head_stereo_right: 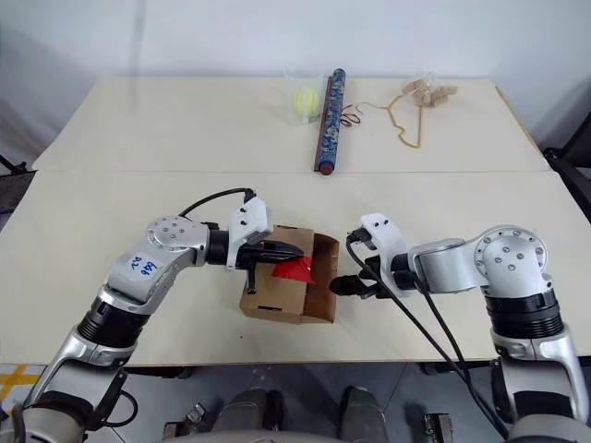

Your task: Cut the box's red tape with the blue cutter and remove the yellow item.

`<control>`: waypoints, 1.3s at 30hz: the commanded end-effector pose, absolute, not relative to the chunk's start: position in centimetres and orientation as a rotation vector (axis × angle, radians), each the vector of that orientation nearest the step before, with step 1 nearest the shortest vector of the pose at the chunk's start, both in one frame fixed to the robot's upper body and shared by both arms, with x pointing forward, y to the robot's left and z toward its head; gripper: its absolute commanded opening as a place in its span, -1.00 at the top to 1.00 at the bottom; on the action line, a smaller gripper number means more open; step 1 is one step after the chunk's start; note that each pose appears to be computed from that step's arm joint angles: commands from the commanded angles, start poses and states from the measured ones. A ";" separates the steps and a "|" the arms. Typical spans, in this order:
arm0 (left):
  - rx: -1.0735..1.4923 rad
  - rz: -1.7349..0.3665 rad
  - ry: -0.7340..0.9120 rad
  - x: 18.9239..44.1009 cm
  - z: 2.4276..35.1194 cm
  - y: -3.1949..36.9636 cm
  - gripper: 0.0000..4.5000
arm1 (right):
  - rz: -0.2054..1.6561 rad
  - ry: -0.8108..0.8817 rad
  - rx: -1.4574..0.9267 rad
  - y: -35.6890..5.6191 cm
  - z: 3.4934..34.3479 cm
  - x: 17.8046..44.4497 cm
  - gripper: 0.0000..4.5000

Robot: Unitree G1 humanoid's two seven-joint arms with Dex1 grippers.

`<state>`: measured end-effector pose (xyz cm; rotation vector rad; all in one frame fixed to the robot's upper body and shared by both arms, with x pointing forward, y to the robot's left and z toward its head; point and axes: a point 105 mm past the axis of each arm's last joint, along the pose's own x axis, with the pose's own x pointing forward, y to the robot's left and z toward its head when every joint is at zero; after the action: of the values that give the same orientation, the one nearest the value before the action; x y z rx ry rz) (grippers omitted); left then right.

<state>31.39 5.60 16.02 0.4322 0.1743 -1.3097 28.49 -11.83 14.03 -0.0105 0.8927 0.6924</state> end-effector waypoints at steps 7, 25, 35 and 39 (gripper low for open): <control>0.420 -1.294 0.251 31.0 14.2 6.0 1.00 | 0.667 0.872 0.086 -10.6 15.2 28.3 -1.00; 0.433 -1.267 0.252 31.1 14.5 6.8 1.00 | 0.563 0.634 -0.332 -11.6 13.2 29.7 -1.00; 0.419 -1.259 0.224 30.9 15.1 7.6 1.00 | 0.566 0.648 0.050 -18.0 16.5 29.6 -1.00; 0.423 -1.275 0.198 30.7 15.5 7.8 1.00 | 0.682 0.710 0.328 -17.0 16.8 28.5 -1.00</control>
<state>30.90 7.32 16.04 0.4190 0.1732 -1.2756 29.18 -17.91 15.99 0.2436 0.7136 0.6084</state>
